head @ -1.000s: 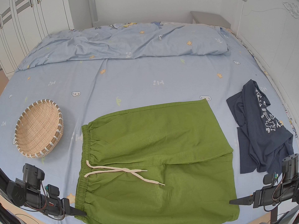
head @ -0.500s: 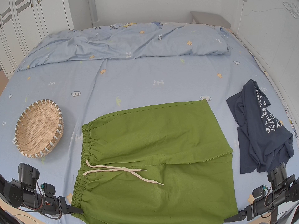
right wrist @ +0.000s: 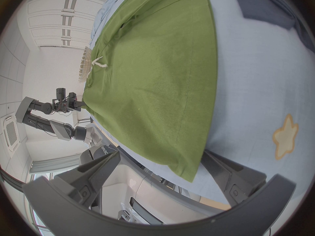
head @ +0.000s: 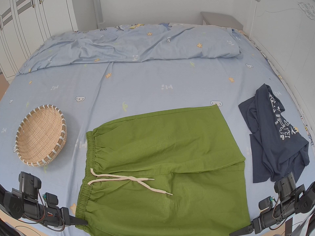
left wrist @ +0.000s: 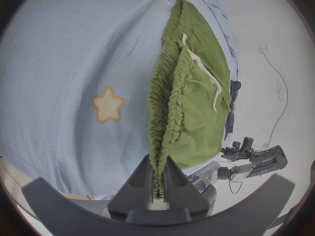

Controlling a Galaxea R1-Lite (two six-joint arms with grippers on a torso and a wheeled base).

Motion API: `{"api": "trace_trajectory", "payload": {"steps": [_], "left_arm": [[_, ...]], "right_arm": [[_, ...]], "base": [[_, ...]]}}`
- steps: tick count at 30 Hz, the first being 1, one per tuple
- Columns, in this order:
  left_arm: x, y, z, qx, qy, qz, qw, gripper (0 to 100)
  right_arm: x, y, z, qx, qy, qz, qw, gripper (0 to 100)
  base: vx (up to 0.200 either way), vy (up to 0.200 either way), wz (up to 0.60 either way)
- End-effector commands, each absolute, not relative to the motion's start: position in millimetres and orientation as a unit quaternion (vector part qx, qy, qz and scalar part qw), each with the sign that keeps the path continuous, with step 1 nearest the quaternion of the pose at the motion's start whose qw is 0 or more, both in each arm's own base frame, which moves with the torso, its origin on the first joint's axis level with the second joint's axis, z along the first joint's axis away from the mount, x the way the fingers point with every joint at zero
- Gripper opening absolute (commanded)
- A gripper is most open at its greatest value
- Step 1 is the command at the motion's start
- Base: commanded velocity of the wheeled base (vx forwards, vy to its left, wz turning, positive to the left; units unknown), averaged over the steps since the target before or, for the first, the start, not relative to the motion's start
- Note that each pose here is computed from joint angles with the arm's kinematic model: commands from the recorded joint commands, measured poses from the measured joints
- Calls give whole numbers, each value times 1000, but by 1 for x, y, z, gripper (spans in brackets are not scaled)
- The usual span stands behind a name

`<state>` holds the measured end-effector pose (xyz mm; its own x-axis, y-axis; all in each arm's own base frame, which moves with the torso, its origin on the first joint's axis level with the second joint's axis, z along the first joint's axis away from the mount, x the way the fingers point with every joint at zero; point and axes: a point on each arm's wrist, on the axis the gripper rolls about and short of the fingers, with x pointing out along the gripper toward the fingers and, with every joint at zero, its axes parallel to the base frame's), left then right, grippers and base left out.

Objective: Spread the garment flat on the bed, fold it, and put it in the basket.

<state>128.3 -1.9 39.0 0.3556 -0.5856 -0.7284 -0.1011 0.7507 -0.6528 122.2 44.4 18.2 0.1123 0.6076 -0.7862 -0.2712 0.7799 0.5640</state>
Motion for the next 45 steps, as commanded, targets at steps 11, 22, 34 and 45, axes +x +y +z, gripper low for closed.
{"api": "trace_trajectory", "payload": {"steps": [11,22,34,45], "left_arm": [[129,-2,39,-316,544,-158,761,0],[129,-1,39,-317,544,-156,761,0],[130,0,39,-321,543,-151,761,0],[131,5,39,-328,537,-138,765,0]], "right_arm": [[119,46,9,142,624,294,710,100],[117,45,9,143,629,291,707,100],[105,41,16,144,643,282,698,0],[108,32,16,157,637,247,713,0]], "base": [[0,0,0],[0,0,0],[0,0,0],[0,0,0]]}}
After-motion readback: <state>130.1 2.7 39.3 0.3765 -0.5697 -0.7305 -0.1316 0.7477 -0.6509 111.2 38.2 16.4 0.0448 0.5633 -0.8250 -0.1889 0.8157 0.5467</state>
